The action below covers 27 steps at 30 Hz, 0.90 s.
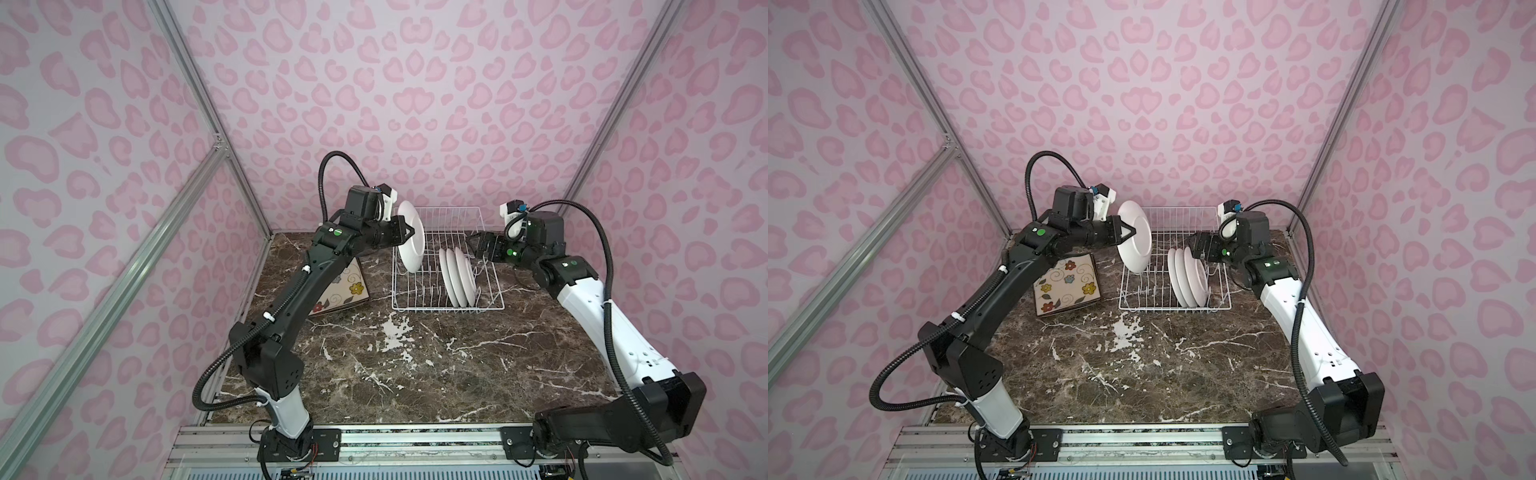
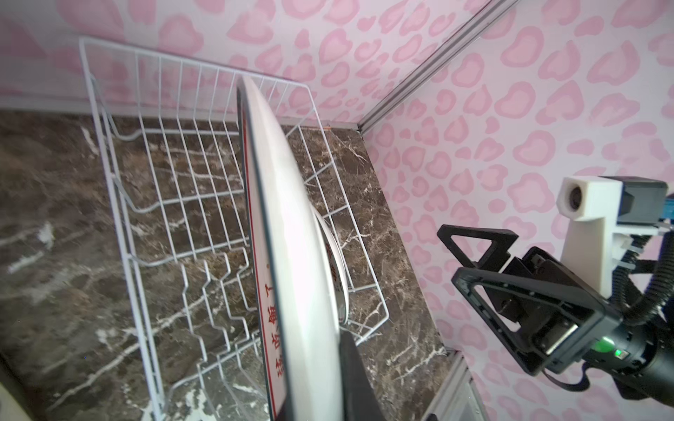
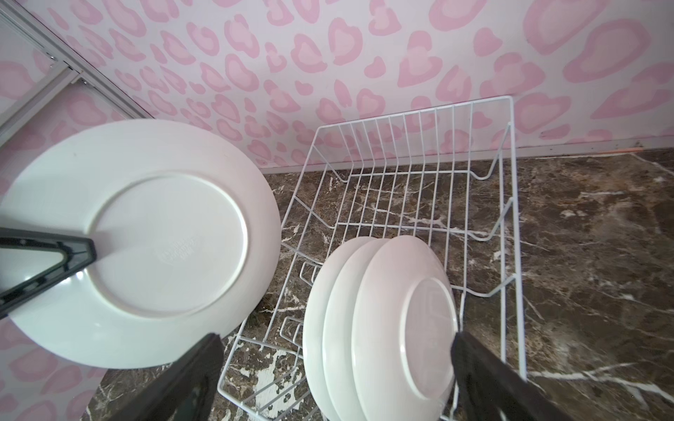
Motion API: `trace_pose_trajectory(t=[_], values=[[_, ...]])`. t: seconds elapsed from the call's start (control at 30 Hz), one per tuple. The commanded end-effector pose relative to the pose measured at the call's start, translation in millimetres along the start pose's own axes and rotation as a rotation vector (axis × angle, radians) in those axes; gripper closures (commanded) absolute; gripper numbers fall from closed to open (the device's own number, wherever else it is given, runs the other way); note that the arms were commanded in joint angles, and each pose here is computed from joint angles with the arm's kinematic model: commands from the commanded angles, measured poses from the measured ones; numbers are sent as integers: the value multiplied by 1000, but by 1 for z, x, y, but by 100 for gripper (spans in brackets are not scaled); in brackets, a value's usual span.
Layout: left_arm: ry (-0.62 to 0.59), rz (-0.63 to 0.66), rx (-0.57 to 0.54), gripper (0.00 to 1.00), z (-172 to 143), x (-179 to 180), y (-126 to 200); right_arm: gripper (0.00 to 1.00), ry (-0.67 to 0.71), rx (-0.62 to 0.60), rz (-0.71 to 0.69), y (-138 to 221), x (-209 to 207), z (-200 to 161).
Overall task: Unload the plates from the dish rack
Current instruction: Pick up a plate from the dish rack.
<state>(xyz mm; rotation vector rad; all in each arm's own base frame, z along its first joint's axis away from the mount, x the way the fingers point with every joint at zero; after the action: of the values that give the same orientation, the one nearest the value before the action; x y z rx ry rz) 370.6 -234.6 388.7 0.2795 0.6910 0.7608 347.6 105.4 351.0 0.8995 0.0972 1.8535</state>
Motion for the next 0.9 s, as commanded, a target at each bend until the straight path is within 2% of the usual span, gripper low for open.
trace_pose_trajectory(t=[0.0, 0.13, 0.3, 0.43, 0.57, 0.87], values=[[-227, 82, -43, 97, 9, -1, 15, 1, -49, -17, 97, -3, 10, 6], [-409, 192, -91, 96, 8, 5, 24, 8, -100, 0, 166, -4, 18, 9], [-639, 243, -176, 96, -2, 4, 36, 8, -158, -5, 216, -3, 25, 15], [-886, 300, -225, 96, -19, -2, 40, 7, -197, -5, 263, -6, 30, 18], [-1110, 391, -185, 96, -35, -5, 32, 7, -234, 16, 296, -14, 33, 22], [-1405, 587, -96, 96, -60, 1, -1, 10, -251, 58, 324, -34, 49, 19]])
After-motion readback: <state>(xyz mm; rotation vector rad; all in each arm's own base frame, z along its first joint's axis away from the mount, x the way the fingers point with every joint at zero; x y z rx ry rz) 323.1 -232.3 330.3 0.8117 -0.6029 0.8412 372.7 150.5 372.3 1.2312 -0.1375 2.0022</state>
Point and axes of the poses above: each gripper's point midway between its finger pads, its own y axis back along the fingers, its own x axis along the line the jaws close on, z = x × y, the point moved 8 cm from there along y, back along the fingers, and after that the axes turned 8 degrees about -y, right-handed, at the moved point
